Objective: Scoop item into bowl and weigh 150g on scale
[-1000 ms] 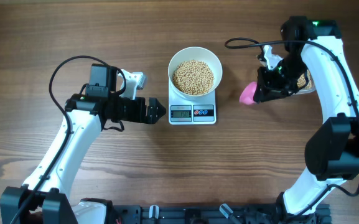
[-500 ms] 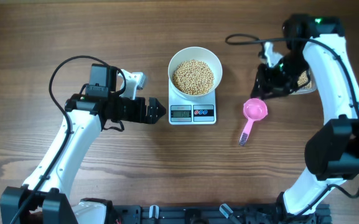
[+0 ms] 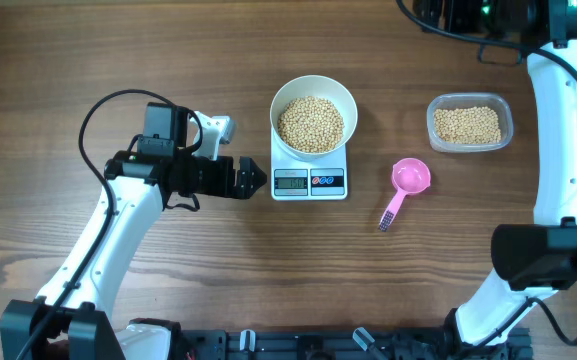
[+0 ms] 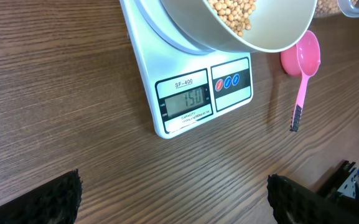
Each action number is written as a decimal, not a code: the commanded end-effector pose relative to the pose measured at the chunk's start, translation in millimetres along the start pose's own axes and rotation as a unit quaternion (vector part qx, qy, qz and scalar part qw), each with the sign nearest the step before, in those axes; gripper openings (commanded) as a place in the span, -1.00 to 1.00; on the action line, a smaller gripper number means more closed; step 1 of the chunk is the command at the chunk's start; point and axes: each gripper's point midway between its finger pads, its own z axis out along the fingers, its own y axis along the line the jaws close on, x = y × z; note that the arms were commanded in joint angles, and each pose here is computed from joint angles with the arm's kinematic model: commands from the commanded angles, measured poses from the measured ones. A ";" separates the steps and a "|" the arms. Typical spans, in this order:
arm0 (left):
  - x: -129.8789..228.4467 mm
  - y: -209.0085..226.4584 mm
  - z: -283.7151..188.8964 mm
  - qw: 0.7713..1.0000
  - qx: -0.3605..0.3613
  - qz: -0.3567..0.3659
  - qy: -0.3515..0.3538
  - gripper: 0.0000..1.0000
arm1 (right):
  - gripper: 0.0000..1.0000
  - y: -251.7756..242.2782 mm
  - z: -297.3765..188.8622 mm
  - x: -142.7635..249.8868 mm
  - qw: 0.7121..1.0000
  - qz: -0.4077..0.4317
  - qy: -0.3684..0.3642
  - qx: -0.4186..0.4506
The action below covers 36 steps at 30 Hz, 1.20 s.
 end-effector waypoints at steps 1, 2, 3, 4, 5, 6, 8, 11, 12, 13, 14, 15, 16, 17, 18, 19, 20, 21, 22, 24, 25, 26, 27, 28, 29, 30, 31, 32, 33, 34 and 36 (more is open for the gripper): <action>-7.0 -1.6 -2.1 1.000 -0.002 0.016 -0.007 1.00 | 1.00 -2.1 -14.5 -19.9 0.999 0.007 -0.041 0.013; -7.0 -1.6 -2.1 1.000 -0.002 0.016 -0.007 1.00 | 0.99 -2.0 -15.2 -23.0 0.999 0.018 -0.047 0.012; -7.0 -1.6 -2.1 1.000 -0.002 0.016 -0.007 1.00 | 0.99 -2.0 -16.1 -26.2 0.998 0.040 -0.054 0.011; -7.0 -1.6 -2.1 1.000 -0.002 0.016 -0.007 1.00 | 1.00 -1.7 -17.0 -26.7 0.997 0.055 -0.055 0.010; -7.0 -1.6 -2.1 1.000 -0.002 0.016 -0.007 1.00 | 0.99 -1.1 -20.3 -27.2 0.996 0.072 -0.057 0.009; -6.9 -1.5 -2.1 1.000 -0.002 0.016 -0.007 1.00 | 1.00 0.1 -25.3 -28.5 0.994 0.090 -0.062 0.007; -7.0 -1.6 -2.1 1.000 -0.002 0.016 -0.007 1.00 | 0.99 5.3 -44.7 -32.6 0.991 0.110 -0.076 0.004; -7.0 -1.6 -2.1 1.000 -0.002 0.016 -0.007 1.00 | 1.00 10.7 -98.2 -22.3 0.993 0.078 -0.084 0.030; -7.0 -1.6 -2.1 1.000 -0.002 0.016 -0.007 1.00 | 1.00 8.5 -113.9 -16.2 0.992 0.076 -0.084 0.049; -7.0 -1.6 -2.1 1.000 -0.002 0.016 -0.007 1.00 | 0.99 4.7 -133.6 -7.4 0.991 0.078 -0.083 0.074; -7.0 -1.6 -2.1 1.000 -0.002 0.016 -0.007 1.00 | 0.99 3.1 -148.2 -1.3 0.989 0.079 -0.084 0.090; -7.0 -1.6 -2.1 1.000 -0.002 0.016 -0.007 1.00 | 0.99 2.4 -171.2 8.7 0.987 0.081 -0.086 0.109; -7.0 -1.6 -2.1 1.000 -0.002 0.016 -0.007 1.00 | 0.99 5.3 -188.0 16.8 0.986 0.081 -0.088 0.113; -7.0 -1.6 -2.1 1.000 -0.002 0.016 -0.007 1.00 | 0.99 9.3 -202.7 25.7 0.986 0.081 -0.087 0.113; -6.9 -1.5 -2.1 1.000 -0.002 0.016 -0.007 1.00 | 1.00 12.7 -215.4 34.6 0.987 0.081 -0.085 0.113; -7.0 -1.6 -2.1 1.000 -0.002 0.016 -0.007 1.00 | 1.00 15.5 -225.9 43.9 0.987 0.082 -0.082 0.113; -7.0 -1.6 -2.1 1.000 -0.002 0.016 -0.007 1.00 | 0.99 18.0 -235.1 53.8 0.987 0.087 -0.076 0.114; -7.0 -1.6 -2.1 1.000 -0.002 0.016 -0.007 1.00 | 1.00 20.3 -243.6 64.5 0.987 0.089 -0.068 0.114; -7.0 -1.6 -2.1 1.000 -0.002 0.016 -0.007 1.00 | 0.99 22.7 -251.4 74.4 0.987 0.090 -0.062 0.114; -7.0 -1.6 -2.1 1.000 -0.002 0.016 -0.007 1.00 | 1.00 28.5 -268.3 93.2 0.988 0.091 -0.054 0.111; -7.0 -1.6 -2.1 1.000 -0.002 0.016 -0.007 1.00 | 0.99 31.1 -277.9 99.0 0.988 0.090 -0.059 0.111; -7.0 -1.6 -2.1 1.000 -0.002 0.016 -0.007 1.00 | 0.99 34.6 -289.1 102.4 0.988 0.088 -0.073 0.108; -7.0 -1.6 -2.1 1.000 -0.002 0.016 -0.007 1.00 | 0.99 38.1 -302.2 105.2 0.986 0.086 -0.093 0.106; -7.0 -1.6 -2.1 1.000 -0.002 0.016 -0.007 1.00 | 0.99 40.5 -311.6 107.8 0.985 0.088 -0.106 0.104; -7.0 -1.6 -2.1 1.000 -0.002 0.016 -0.007 1.00 | 0.99 44.4 -326.1 114.3 0.982 0.098 -0.125 0.101; -7.0 -1.6 -2.1 1.000 -0.002 0.016 -0.007 1.00 | 0.99 47.4 -334.8 117.5 0.980 0.107 -0.139 0.096; -7.0 -1.6 -2.1 1.000 -0.002 0.016 -0.007 1.00 | 0.99 51.1 -345.7 122.1 0.977 0.119 -0.155 0.089; -7.0 -1.6 -2.1 1.000 -0.002 0.016 -0.007 1.00 | 0.99 52.9 -353.3 125.4 0.974 0.128 -0.167 0.086; -7.0 -1.6 -2.1 1.000 -0.002 0.016 -0.007 1.00 | 0.99 55.9 -364.3 130.9 0.970 0.137 -0.183 0.081; -6.9 -1.5 -2.1 1.000 -0.002 0.016 -0.007 1.00 | 0.99 58.1 -372.9 135.3 0.968 0.137 -0.196 0.079; -7.0 -1.6 -2.1 1.000 -0.002 0.016 -0.007 1.00 | 0.99 62.4 -389.0 144.5 0.964 0.132 -0.219 0.075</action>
